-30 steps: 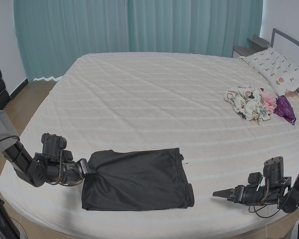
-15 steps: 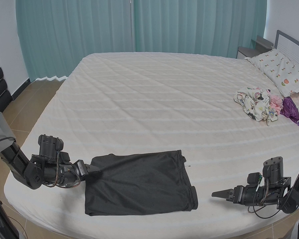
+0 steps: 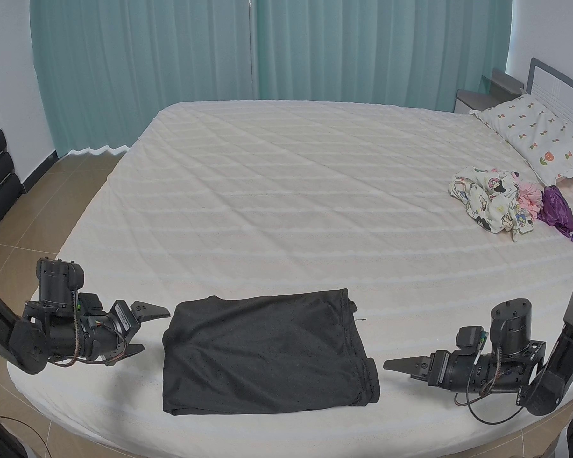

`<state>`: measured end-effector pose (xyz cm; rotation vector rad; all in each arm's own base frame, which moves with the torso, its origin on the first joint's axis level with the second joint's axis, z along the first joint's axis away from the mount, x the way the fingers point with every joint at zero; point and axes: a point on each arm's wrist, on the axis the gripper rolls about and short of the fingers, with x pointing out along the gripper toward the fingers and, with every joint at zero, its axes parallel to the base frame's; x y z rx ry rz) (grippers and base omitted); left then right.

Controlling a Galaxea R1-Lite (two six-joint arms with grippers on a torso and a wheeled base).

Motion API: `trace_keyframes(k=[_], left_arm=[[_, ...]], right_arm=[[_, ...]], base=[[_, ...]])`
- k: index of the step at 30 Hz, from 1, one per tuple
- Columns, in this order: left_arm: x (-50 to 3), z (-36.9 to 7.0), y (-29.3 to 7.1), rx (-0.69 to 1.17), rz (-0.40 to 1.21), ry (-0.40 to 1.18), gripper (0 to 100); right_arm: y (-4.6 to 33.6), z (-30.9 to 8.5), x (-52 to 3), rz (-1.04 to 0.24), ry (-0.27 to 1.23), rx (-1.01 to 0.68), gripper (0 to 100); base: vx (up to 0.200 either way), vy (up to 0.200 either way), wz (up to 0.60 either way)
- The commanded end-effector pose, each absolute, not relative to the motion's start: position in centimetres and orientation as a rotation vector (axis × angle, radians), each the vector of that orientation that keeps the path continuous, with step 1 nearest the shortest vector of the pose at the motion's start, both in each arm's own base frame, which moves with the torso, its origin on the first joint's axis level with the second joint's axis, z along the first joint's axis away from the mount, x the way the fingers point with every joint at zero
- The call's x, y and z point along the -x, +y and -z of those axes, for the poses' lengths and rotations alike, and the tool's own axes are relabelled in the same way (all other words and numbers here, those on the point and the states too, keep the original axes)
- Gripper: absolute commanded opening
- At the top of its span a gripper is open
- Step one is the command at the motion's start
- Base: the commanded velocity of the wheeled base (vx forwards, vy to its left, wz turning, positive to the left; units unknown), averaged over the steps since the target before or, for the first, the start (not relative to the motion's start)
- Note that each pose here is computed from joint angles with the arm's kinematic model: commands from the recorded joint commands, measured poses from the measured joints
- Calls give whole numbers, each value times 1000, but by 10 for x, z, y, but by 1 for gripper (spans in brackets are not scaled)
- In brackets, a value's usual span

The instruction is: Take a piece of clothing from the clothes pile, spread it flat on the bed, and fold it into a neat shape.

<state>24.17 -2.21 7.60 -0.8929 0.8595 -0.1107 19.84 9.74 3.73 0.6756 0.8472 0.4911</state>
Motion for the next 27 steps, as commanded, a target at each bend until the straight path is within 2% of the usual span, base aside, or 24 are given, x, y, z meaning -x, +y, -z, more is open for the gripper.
trace_keyframes(k=[1, 11, 12, 27], left_arm=[[-217, -87, -18, 983, 62, 825, 100], [-215, -84, -17, 1009, 27, 835, 100], [-215, -83, -17, 1009, 26, 837, 100], [-216, -75, -17, 1011, 5, 874, 100]], right_arm=[[120, -13, -205, -520, 890, -649, 100], [142, 2, -211, -569, 875, -605, 100], [143, 5, -211, -569, 883, -601, 0], [127, -2, -186, -572, 908, -529, 0]], base=[[0, 0, 0], [0, 0, 0], [0, 0, 0], [0, 0, 0]])
